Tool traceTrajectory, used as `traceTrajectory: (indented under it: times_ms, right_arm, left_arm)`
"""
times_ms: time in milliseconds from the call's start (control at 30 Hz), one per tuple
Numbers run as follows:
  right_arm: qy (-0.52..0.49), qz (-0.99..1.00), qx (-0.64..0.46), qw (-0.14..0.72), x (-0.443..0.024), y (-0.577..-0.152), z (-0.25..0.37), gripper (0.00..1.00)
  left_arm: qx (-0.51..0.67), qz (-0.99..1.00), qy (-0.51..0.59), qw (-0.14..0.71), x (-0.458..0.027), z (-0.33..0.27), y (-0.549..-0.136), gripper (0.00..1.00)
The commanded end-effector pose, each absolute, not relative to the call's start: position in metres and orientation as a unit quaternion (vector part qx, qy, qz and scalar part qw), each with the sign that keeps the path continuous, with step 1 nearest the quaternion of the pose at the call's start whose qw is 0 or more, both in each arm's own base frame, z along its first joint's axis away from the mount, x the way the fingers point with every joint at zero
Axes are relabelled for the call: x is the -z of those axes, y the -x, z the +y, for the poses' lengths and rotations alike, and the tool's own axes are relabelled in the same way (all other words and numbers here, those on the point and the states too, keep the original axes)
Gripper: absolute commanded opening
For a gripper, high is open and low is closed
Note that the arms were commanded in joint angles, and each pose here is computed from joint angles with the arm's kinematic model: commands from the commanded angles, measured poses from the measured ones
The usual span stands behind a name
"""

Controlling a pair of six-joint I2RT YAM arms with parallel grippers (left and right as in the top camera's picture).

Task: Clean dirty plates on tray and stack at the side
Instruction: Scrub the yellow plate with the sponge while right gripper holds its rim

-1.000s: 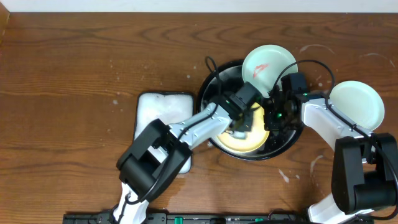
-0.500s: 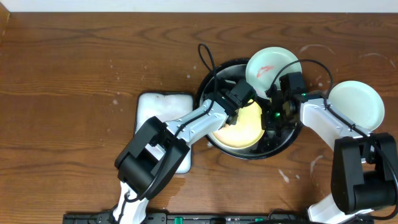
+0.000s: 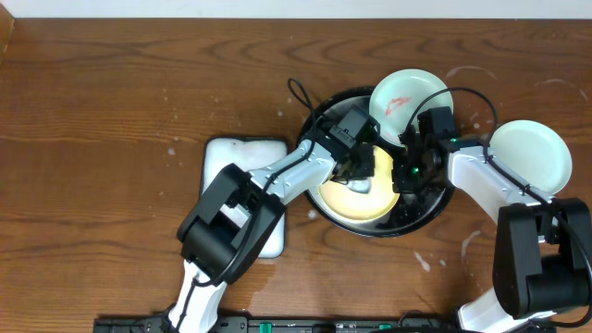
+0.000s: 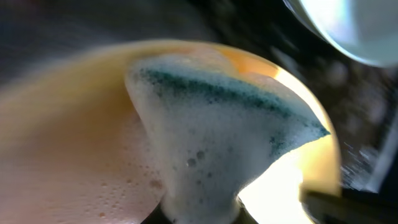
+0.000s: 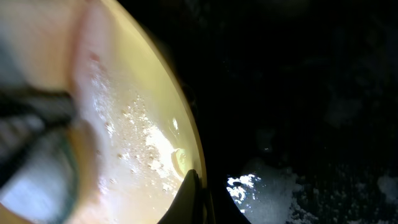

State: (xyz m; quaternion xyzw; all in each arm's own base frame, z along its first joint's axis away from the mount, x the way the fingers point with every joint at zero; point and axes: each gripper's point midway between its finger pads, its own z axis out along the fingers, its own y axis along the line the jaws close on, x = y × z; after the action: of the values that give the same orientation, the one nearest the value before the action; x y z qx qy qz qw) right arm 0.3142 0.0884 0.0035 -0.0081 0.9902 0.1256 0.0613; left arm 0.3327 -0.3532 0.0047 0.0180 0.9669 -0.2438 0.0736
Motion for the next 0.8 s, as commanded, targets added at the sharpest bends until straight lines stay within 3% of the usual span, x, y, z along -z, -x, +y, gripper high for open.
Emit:
traceTrajectory:
  times_ms: [0, 267, 533, 767]
  right_arm:
    - [0.012, 0.993, -0.111, 0.045, 0.005, -0.307, 0.083, 0.01]
    - [0.013, 0.993, -0.111, 0.047, 0.005, -0.308, 0.083, 0.01]
    - [0.013, 0.993, -0.111, 0.049, 0.005, -0.309, 0.083, 0.01]
    - [0.013, 0.993, -0.111, 0.049, 0.005, -0.309, 0.083, 0.01]
  left_arm:
    - [0.233, 0.969, -0.015, -0.087, 0.061, -0.349, -0.257, 0.08]
    - [0.185, 0.979, -0.047, -0.069, 0.068, -0.323, -0.265, 0.08]
    - [-0.014, 0.999, 0.023, 0.025, 0.067, -0.217, -0.334, 0.08]
    - [-0.051, 0.996, 0.035, 0.066, 0.055, -0.203, -0.358, 0.08]
